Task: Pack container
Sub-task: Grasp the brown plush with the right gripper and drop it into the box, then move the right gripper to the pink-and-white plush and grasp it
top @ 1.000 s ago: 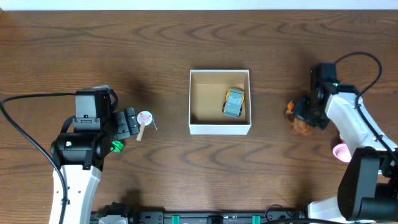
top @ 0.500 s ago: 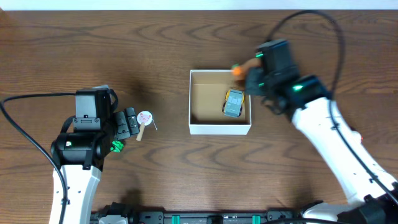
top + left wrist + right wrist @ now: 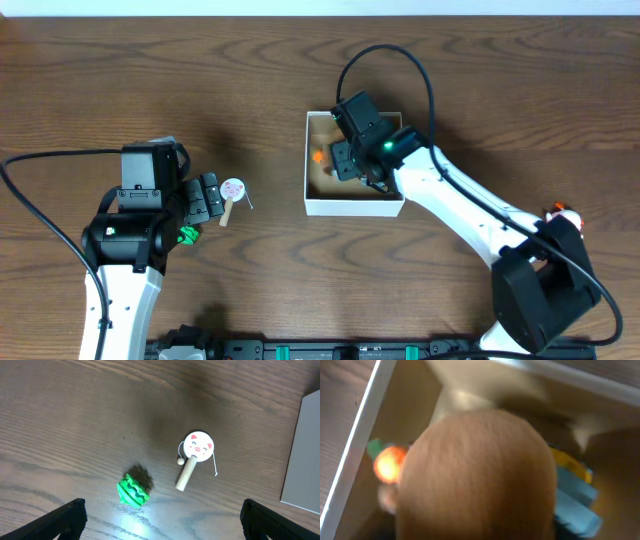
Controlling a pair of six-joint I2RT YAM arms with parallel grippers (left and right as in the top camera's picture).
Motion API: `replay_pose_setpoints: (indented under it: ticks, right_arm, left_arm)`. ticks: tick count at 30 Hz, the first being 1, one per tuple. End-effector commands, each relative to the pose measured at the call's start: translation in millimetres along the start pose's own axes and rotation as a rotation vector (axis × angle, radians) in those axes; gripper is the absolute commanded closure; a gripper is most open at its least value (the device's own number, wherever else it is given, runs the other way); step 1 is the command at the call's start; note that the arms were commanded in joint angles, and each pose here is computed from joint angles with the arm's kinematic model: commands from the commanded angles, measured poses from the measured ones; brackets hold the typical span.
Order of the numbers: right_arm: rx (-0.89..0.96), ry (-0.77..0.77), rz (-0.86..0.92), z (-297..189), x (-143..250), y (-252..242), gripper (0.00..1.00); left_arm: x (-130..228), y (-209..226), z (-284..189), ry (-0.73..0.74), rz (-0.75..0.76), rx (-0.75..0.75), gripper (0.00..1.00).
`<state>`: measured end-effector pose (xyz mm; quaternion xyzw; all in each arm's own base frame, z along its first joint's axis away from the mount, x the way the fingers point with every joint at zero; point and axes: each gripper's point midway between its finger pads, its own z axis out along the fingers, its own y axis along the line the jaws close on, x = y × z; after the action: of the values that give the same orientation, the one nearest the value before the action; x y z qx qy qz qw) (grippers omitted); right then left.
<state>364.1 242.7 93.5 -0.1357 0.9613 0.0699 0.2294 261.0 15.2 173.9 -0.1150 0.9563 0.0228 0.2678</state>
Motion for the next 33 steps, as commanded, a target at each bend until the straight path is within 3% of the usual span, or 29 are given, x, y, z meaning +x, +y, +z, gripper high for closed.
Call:
replay_pose_setpoints:
  ticks: [1, 3, 11, 18, 22, 27, 33]
  right_arm:
    - [-0.002, -0.006, -0.047, -1, -1, 3, 0.14]
    - [-0.009, -0.034, -0.096, -4, -8, 5, 0.07]
    - [0.033, -0.193, -0.093, -49, -55, -3, 0.09]
    - [0.227, -0.304, 0.072, -117, -72, -67, 0.07]
    - [0.376, -0.251, 0.374, -151, -35, -133, 0.03]
    - [0.499, -0.084, 0.829, -177, 38, -209, 0.01]
    - [0.537, 0.077, 1.087, -162, 100, -266, 0.01]
  left_arm:
    - [-5, 1, -2, -0.012, -0.011, -0.004, 0.02]
    - [-5, 1, -2, -0.012, -0.011, -0.004, 0.02]
    - [-5, 1, -2, -0.012, -0.011, -0.005, 0.02]
    - [-5, 1, -2, -0.012, -0.011, -0.005, 0.02]
    - [-5, 1, -2, -0.012, -0.011, -0.005, 0.02]
    - [-5, 1, -2, -0.012, -0.011, -0.004, 0.02]
    - [-5, 1, -2, -0.012, -0.01, -0.005, 0.02]
